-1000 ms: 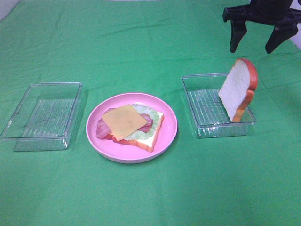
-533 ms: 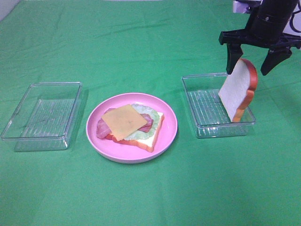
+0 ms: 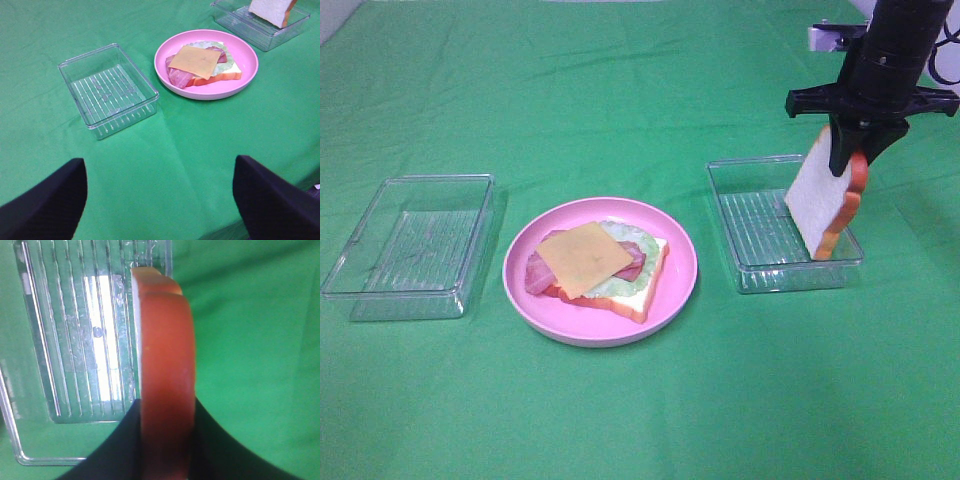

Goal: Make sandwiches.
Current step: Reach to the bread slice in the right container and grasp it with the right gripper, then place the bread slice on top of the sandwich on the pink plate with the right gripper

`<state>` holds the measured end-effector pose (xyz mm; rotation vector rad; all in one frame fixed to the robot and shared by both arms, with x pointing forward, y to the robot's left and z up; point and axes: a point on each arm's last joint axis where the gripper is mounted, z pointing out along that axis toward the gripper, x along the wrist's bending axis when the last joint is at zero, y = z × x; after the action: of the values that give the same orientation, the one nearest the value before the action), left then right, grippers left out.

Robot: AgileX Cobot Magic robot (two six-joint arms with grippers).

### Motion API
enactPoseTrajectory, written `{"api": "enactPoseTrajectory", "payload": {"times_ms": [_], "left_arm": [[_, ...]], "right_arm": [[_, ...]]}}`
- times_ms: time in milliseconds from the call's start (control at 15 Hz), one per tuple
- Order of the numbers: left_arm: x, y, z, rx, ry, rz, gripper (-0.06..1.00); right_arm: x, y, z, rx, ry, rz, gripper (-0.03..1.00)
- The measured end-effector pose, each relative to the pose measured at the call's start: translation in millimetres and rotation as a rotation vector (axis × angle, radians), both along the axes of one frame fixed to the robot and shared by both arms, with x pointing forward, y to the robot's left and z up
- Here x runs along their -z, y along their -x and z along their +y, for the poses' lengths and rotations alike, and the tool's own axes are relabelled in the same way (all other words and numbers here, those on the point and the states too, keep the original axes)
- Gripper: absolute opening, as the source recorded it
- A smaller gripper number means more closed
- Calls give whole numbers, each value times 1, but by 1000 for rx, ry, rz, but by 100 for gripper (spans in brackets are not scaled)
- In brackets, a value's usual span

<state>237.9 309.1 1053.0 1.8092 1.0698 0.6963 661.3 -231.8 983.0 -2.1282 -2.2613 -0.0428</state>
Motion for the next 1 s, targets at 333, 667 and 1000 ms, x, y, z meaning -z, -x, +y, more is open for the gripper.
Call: {"api": "enactPoseTrajectory", "payload": {"times_ms": [333,667,1000], "left_arm": [[0,0,0,0,0,0,76],[0,0,0,0,0,0,76],[0,0,0,0,0,0,76]], "right_arm": [[-30,8,-1,1,-14,-62,20],[-83,27,11,-30,-195,-164,20],[-93,51,45,-126,-493,-151,20]]}}
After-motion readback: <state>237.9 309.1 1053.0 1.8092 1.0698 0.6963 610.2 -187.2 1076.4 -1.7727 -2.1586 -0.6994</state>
